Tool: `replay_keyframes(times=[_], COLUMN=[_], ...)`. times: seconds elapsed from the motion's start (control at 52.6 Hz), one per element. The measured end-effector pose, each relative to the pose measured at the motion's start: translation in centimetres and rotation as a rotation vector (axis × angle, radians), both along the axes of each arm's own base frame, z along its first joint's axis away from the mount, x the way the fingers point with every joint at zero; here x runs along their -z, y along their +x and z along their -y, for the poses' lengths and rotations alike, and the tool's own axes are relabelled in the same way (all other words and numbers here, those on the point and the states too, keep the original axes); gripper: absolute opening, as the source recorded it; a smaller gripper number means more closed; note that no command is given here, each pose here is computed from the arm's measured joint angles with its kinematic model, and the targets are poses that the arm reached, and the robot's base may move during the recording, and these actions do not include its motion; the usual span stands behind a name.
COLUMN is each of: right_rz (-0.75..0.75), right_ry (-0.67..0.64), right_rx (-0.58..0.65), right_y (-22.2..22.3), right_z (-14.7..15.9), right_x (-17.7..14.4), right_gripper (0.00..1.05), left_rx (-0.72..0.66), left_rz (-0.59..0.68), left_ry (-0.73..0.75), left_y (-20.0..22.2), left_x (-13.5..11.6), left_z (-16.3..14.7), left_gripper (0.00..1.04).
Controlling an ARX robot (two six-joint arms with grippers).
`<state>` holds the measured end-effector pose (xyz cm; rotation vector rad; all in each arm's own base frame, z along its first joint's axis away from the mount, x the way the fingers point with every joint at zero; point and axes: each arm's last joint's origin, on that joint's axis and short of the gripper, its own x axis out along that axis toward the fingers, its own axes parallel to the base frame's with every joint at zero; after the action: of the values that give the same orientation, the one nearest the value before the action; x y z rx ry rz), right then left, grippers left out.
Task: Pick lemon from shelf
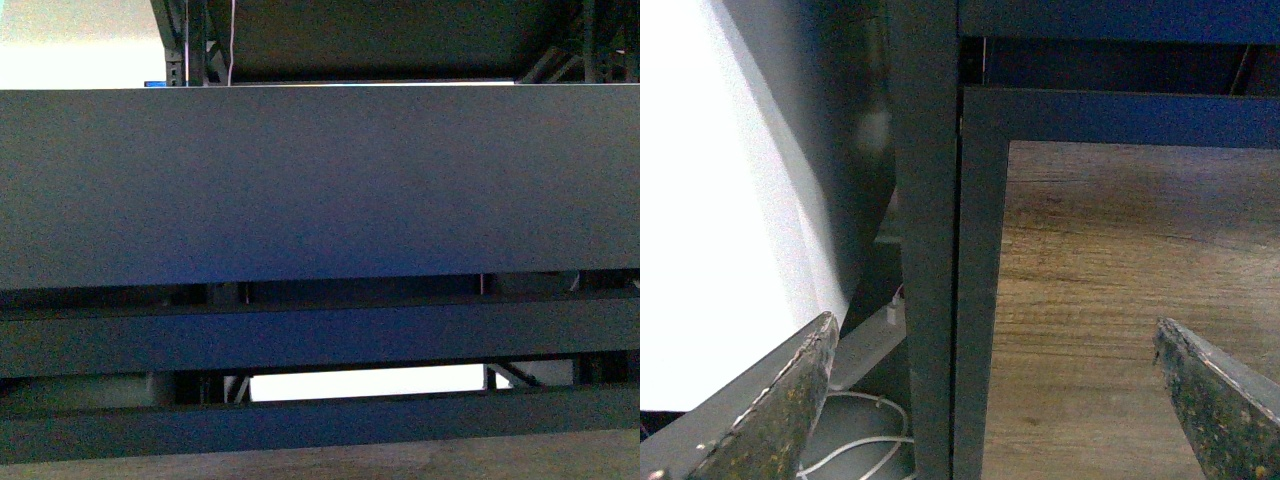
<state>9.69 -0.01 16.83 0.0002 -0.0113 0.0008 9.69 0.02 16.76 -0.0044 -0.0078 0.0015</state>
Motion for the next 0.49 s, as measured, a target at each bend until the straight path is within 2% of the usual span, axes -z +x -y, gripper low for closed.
replay_keyframes(times=[0.494], right_rz=[0.0], right_ry=[0.0], right_rx=[0.001], right_y=[0.0], right_z=[0.0], right_x=[0.0], right_gripper=[0.97], left_rx=[0.0], left_rz=[0.0], left_ry=[0.0], left_y=[0.0], left_x=[0.0], left_z=[0.0], left_gripper=[0.97])
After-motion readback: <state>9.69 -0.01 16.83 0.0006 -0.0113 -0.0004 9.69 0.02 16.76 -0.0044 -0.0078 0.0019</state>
